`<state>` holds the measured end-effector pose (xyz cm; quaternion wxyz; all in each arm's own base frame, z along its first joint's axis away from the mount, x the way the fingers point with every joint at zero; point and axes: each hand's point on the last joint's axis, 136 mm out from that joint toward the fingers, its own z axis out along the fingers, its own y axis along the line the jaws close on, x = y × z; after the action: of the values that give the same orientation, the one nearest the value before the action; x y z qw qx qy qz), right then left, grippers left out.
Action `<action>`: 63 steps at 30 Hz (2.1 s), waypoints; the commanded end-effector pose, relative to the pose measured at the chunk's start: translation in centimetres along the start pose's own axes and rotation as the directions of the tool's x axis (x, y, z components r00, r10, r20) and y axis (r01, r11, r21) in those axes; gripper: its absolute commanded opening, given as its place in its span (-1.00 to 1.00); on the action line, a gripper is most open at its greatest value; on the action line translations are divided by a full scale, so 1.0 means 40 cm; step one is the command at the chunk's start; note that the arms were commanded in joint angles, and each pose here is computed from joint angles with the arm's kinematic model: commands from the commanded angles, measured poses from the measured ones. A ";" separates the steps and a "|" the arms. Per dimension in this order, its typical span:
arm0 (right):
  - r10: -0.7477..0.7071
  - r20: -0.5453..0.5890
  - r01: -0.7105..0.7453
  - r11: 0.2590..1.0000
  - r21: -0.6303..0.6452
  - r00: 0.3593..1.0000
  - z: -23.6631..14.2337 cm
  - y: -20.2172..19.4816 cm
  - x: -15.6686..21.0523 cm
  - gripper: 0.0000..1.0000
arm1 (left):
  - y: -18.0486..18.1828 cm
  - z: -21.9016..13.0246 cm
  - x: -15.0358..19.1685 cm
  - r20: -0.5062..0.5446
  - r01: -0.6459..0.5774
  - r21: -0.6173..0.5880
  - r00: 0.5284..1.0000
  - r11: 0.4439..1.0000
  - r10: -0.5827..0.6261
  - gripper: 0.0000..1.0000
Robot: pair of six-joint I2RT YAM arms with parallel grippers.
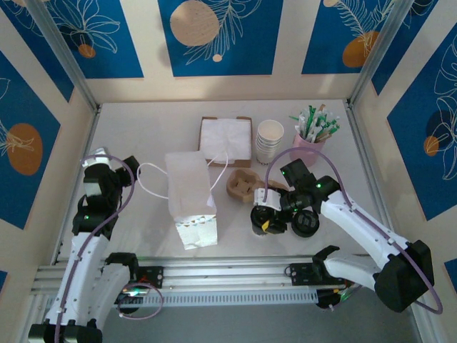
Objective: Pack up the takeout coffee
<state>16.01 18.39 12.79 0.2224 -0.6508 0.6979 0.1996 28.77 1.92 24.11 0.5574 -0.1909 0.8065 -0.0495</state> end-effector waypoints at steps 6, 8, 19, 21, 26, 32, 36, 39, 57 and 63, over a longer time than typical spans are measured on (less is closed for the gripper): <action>0.001 -0.058 -0.003 1.000 -0.030 0.998 0.014 0.019 0.034 0.51 | -0.002 -0.003 -0.007 0.017 -0.011 0.004 1.000 1.000 0.011 0.61; -0.002 -0.086 0.000 1.000 -0.029 0.996 0.018 0.022 0.048 0.51 | -0.001 -0.003 -0.007 0.018 -0.011 0.003 1.000 1.000 0.011 0.61; -0.021 -0.206 0.013 0.999 -0.036 0.978 0.036 0.046 0.116 0.47 | -0.003 -0.003 -0.008 0.017 -0.011 0.006 1.000 1.000 0.010 0.61; -0.025 -0.226 0.017 0.999 -0.037 0.974 0.039 0.049 0.125 0.43 | -0.002 -0.002 -0.006 0.016 -0.011 0.005 1.000 1.000 0.011 0.61; -0.036 -0.267 0.029 0.999 -0.033 0.963 0.040 0.049 0.141 0.42 | -0.003 -0.001 -0.004 0.012 -0.010 0.007 1.000 1.000 0.010 0.61; 0.005 -0.121 -0.002 1.000 0.023 0.993 0.004 0.020 0.050 0.43 | -0.003 -0.001 -0.004 0.013 -0.010 0.006 1.000 1.000 0.010 0.61; 0.023 -0.060 -0.021 0.999 0.035 0.998 -0.020 0.014 0.013 0.46 | -0.003 0.000 -0.003 0.010 -0.009 0.006 1.000 1.000 0.009 0.60; 0.027 -0.057 -0.026 0.999 0.032 0.998 -0.024 0.017 0.013 0.47 | -0.003 0.000 -0.004 0.011 -0.008 0.007 1.000 1.000 0.008 0.60; 0.050 0.028 -0.052 0.996 0.069 0.998 -0.061 0.020 -0.027 0.67 | -0.001 0.003 -0.002 0.008 -0.009 0.001 1.000 1.000 0.009 0.60; 0.048 0.160 -0.072 0.986 0.149 0.986 -0.131 -0.006 -0.114 0.99 | -0.002 0.003 -0.002 0.008 -0.011 0.002 1.000 1.000 0.011 0.60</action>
<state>15.67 17.96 16.01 0.2651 -0.6143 0.7214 0.1788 28.80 1.92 24.04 0.5564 -0.1911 0.8072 -0.0493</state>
